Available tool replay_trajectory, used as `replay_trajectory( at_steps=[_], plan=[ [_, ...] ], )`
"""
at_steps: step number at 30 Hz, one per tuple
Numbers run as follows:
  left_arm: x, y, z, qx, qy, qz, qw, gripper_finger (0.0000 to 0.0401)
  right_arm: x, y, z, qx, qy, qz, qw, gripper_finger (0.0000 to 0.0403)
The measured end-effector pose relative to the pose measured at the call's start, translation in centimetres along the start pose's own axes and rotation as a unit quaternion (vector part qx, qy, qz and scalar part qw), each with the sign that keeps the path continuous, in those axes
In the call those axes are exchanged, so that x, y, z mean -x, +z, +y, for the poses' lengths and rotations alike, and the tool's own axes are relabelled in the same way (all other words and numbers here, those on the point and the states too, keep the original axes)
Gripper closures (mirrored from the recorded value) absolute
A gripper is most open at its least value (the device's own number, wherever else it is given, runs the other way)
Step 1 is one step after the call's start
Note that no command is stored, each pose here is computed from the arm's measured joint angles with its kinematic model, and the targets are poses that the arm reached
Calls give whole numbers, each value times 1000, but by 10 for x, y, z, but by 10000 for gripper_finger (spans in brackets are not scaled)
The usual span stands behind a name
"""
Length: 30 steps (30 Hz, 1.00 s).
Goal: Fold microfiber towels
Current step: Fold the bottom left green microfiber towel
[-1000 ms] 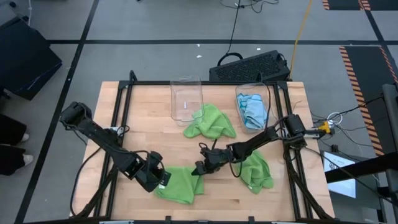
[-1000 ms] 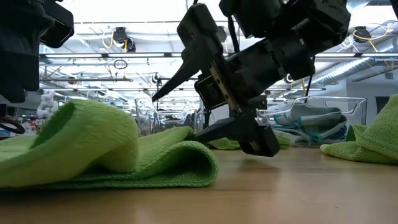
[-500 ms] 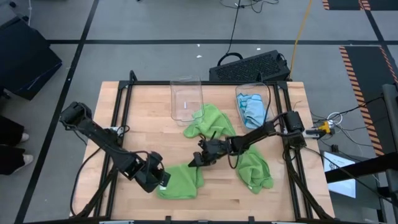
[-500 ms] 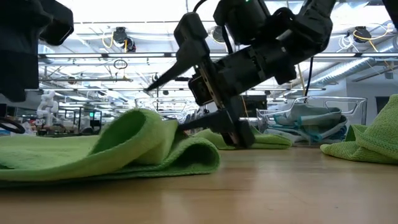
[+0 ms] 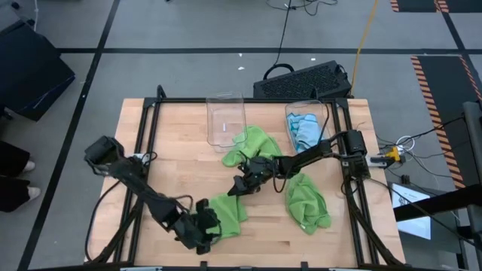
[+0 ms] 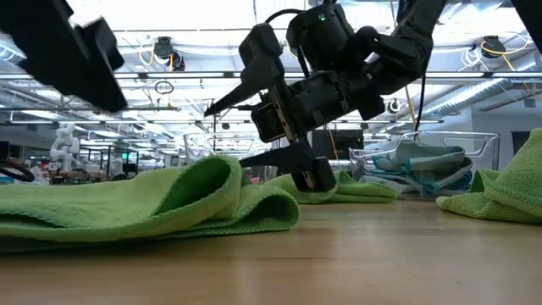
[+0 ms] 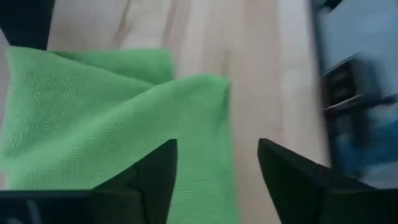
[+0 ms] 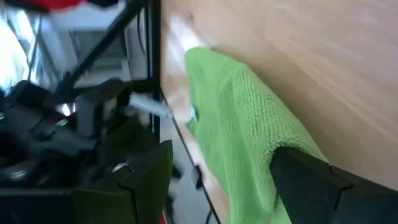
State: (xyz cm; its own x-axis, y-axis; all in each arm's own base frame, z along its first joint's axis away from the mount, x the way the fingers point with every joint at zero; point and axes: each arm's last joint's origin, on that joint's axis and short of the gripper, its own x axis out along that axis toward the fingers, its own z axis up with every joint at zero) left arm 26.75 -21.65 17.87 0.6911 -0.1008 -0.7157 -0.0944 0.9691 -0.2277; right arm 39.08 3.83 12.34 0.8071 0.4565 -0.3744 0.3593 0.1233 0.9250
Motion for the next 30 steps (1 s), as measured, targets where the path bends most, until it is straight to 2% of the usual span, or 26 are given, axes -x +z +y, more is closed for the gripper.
replay_trajectory(
  at_steps=[3, 7, 10, 12, 13, 15, 18, 20, 23, 27, 30],
  plan=[
    [-5, 1, -1, 0, 68, 39, 997, 155, 7, 3, 6, 30, 7, 34, 999, 151],
    [8, 4, 4, 69, 151, 95, 982, 162, 21, -3, 19, 93, -19, 43, 995, 151],
    [27, 4, 4, 106, 164, 107, 975, 185, 32, -9, 26, 164, -50, 54, 984, 151],
    [39, 2, 2, 136, 155, 100, 973, 202, 39, -19, 32, 242, -67, 57, 966, 151],
    [43, -2, 2, 147, 155, 100, 972, 210, 39, -27, 36, 293, -69, 61, 952, 151],
    [49, -12, 2, 169, 154, 101, 968, 223, 37, -46, 42, 410, -59, 75, 907, 151],
    [55, -25, -2, 205, 146, 97, 963, 238, 28, -80, 48, 562, -37, 76, 823, 151],
    [56, -35, -5, 213, 143, 100, 961, 244, 19, -101, 49, 637, -31, 54, 768, 151],
    [58, -43, -13, 223, 117, 104, 962, 246, 7, -127, 44, 704, -49, 20, 708, 151],
    [62, -49, -21, 219, 96, 102, 966, 237, -8, -142, 25, 769, -92, 3, 633, 151],
    [64, -53, -23, 207, 96, 101, 968, 227, -22, -141, 8, 784, -96, 3, 613, 151]
  ],
)
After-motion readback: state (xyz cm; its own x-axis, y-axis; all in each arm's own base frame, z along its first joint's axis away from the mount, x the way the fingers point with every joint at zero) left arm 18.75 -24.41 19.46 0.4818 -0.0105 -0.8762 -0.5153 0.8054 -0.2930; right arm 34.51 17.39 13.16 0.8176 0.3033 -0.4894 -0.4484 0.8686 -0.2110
